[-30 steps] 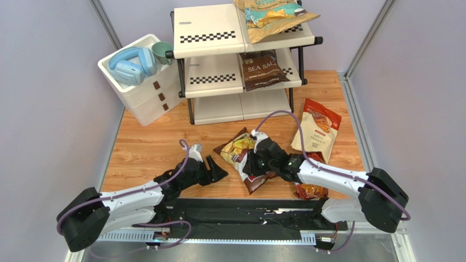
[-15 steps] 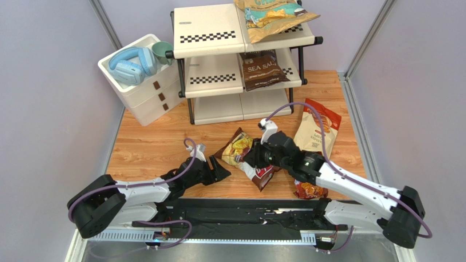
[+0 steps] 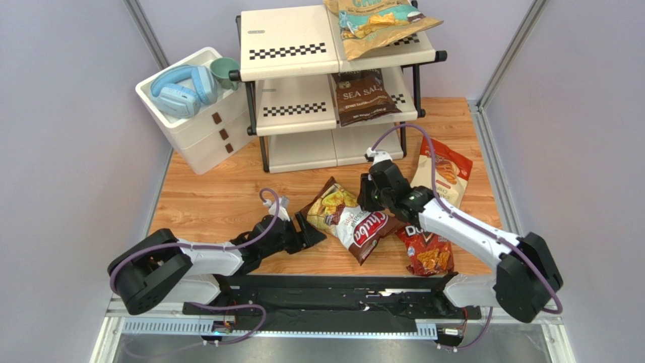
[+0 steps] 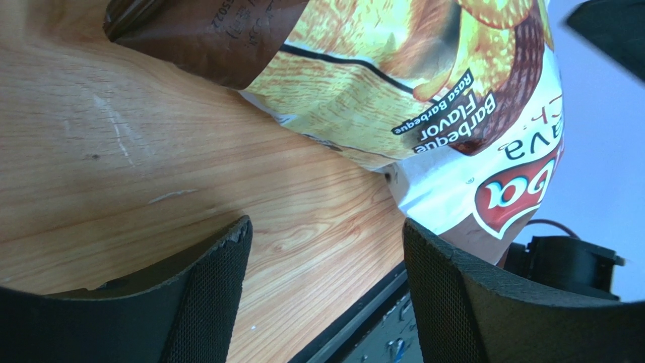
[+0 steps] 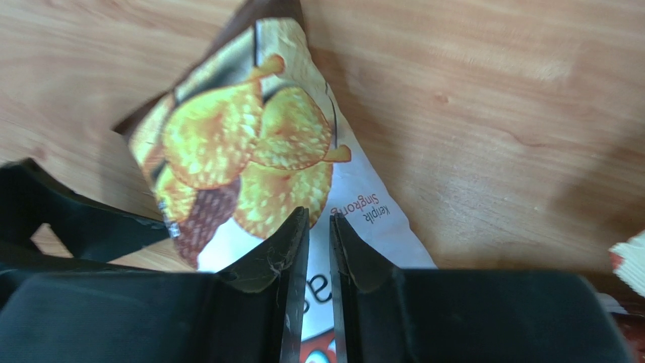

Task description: Place and organize the chips bags onto the shelf

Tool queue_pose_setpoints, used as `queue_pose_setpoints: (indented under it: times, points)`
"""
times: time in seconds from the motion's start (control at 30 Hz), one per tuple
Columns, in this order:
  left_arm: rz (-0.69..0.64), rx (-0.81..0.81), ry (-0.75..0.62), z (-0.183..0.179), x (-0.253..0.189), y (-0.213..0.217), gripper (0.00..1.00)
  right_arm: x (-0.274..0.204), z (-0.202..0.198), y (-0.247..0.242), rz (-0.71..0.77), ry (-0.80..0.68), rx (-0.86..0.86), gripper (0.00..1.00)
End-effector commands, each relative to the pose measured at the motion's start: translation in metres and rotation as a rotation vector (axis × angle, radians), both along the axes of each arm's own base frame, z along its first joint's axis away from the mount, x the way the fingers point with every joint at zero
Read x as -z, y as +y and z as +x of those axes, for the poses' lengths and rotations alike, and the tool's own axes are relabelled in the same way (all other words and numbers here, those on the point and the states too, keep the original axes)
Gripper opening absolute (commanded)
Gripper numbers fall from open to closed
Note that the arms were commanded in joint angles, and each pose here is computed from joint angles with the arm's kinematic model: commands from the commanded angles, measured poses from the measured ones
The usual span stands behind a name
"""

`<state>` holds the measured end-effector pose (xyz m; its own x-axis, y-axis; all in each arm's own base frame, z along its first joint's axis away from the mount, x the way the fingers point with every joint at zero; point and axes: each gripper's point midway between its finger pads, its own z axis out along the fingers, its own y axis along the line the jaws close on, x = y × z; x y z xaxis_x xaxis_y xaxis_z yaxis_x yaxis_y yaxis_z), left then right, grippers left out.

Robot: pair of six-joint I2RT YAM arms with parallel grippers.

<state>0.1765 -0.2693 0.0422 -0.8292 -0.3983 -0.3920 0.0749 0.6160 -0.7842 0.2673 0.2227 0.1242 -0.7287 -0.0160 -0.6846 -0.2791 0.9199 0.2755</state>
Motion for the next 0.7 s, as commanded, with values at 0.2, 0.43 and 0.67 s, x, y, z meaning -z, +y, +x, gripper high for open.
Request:
queue_pose_setpoints:
  times: [0.2, 0.43, 0.67]
  points:
    - [-0.077, -0.026, -0.012, 0.007, -0.005, -0.010, 0.83, 0.041, -0.015, 0.016, 0.045, 0.098, -0.034, 0.17]
    - [-0.126, -0.029, 0.030, 0.004, 0.009, -0.015, 0.83, 0.063, -0.046, 0.030, 0.074, 0.172, -0.063, 0.14]
    - [-0.228, 0.001, 0.007, -0.001, 0.002, -0.025, 0.89, 0.073, -0.058, 0.033, 0.056, 0.178, -0.053, 0.14]
